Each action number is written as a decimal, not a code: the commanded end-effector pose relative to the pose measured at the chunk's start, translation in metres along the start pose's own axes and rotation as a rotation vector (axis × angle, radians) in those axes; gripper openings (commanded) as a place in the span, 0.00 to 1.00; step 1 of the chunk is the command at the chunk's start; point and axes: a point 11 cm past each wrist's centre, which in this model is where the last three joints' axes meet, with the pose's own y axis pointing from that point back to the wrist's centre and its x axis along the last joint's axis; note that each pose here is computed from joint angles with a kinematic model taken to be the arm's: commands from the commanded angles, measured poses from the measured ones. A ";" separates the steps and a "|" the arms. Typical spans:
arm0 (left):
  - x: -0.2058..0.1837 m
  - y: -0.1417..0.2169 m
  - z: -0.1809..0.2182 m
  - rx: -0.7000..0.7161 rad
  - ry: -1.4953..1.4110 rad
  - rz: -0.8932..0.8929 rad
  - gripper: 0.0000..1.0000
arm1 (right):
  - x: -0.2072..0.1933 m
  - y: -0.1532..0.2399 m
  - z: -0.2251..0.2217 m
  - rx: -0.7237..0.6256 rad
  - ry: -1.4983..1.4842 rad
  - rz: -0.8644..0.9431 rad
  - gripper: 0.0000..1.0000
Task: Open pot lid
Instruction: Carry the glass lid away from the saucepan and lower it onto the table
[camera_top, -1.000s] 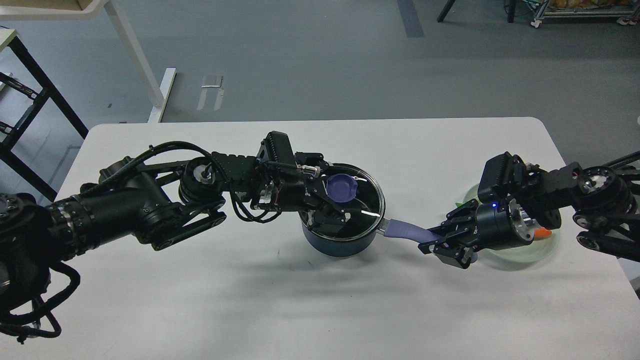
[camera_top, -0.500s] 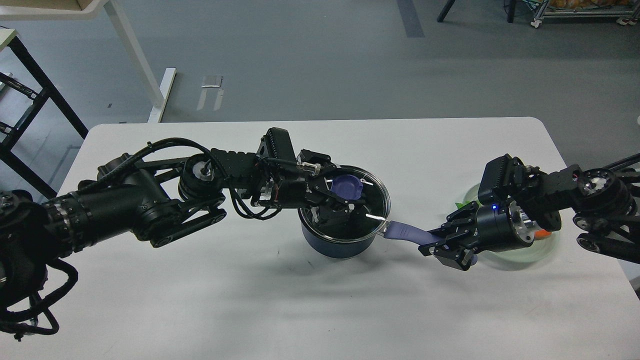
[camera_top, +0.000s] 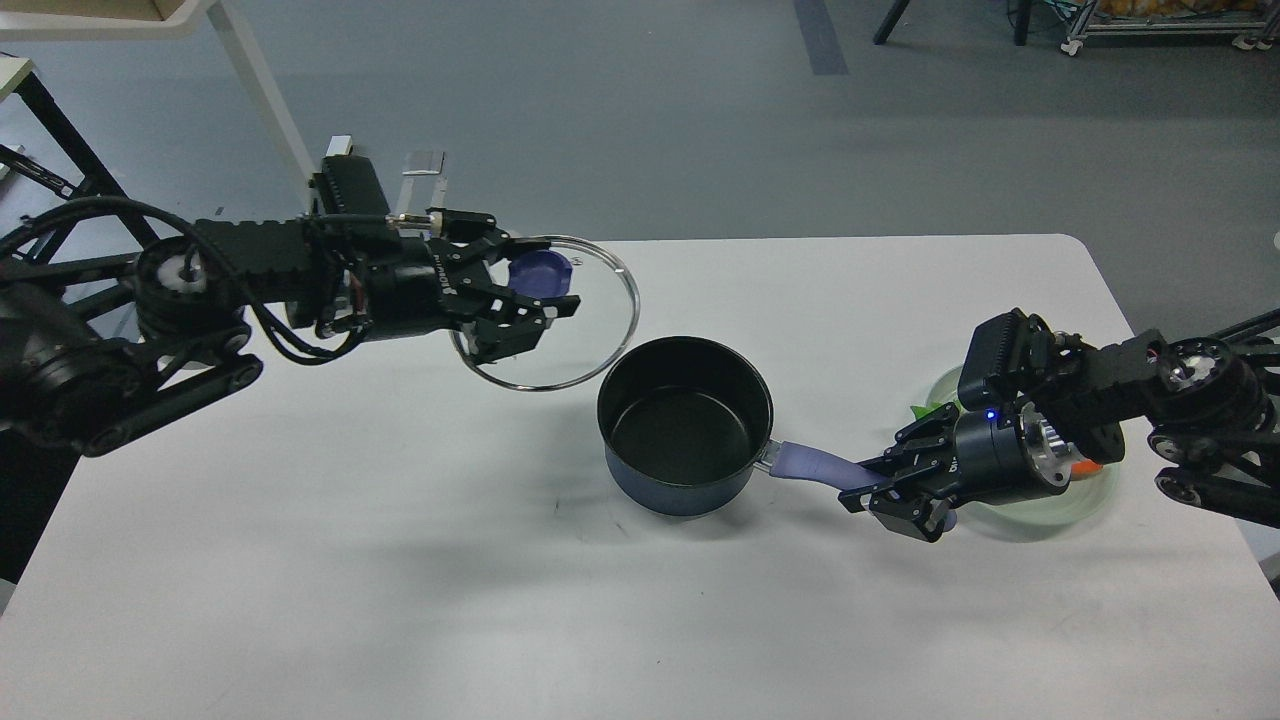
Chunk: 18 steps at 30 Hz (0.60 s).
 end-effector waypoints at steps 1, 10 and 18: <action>-0.050 0.052 -0.014 0.109 0.086 -0.023 0.49 | 0.000 0.000 0.000 0.001 0.001 0.001 0.34; -0.152 0.121 0.021 0.205 0.177 -0.028 0.49 | -0.001 -0.001 0.000 0.002 -0.001 -0.001 0.34; -0.161 0.101 0.038 0.154 0.201 -0.023 0.49 | 0.000 -0.002 -0.001 0.004 0.001 -0.001 0.34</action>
